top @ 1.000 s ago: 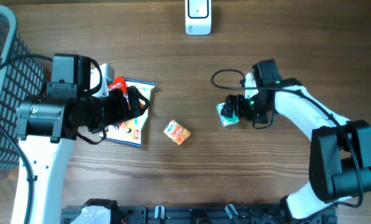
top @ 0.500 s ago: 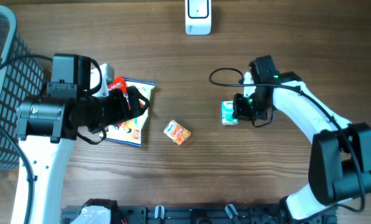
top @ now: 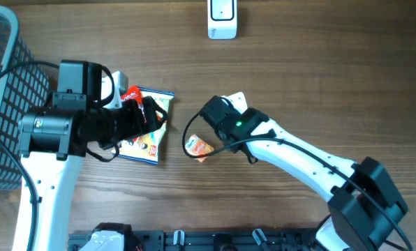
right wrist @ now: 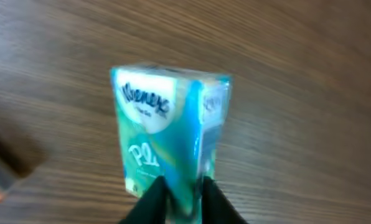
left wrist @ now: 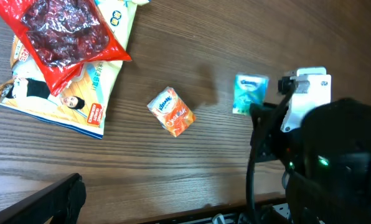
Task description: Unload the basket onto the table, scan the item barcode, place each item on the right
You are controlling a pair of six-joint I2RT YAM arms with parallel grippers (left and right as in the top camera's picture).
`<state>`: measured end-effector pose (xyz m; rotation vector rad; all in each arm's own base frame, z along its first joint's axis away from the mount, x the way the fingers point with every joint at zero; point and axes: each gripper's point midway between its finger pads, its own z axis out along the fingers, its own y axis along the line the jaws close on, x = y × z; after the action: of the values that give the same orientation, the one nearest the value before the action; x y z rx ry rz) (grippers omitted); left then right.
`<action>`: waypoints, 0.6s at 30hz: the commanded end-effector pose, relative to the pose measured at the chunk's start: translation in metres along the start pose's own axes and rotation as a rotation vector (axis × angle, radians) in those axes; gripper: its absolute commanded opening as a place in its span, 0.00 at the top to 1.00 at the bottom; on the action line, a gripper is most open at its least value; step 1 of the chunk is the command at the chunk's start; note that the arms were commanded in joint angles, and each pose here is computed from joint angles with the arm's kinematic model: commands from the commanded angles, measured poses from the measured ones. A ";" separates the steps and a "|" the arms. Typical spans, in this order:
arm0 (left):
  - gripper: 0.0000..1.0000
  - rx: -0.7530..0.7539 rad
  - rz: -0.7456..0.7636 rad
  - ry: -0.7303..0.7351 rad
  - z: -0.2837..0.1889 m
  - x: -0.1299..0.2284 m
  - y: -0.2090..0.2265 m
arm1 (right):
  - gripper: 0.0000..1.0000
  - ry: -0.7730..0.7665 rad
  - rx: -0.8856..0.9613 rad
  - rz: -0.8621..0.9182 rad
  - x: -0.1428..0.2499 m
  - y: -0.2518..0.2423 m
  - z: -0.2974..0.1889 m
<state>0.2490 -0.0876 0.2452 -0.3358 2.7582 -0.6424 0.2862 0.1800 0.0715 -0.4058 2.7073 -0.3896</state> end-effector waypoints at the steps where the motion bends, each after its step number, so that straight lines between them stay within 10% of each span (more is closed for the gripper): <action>1: 0.00 0.000 0.008 0.006 0.002 0.002 0.000 | 0.56 -0.009 0.082 0.046 -0.003 -0.012 0.002; 5: 0.00 0.000 0.008 0.006 0.002 0.002 0.000 | 0.00 0.012 0.094 0.064 0.003 -0.015 0.002; 18: 0.00 0.000 0.008 0.006 0.002 0.002 0.000 | 0.05 0.081 -0.469 0.128 -0.024 0.041 0.003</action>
<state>0.2491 -0.0877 0.2452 -0.3357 2.7578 -0.6425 0.3042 0.1933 0.0595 -0.2882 2.8413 0.0188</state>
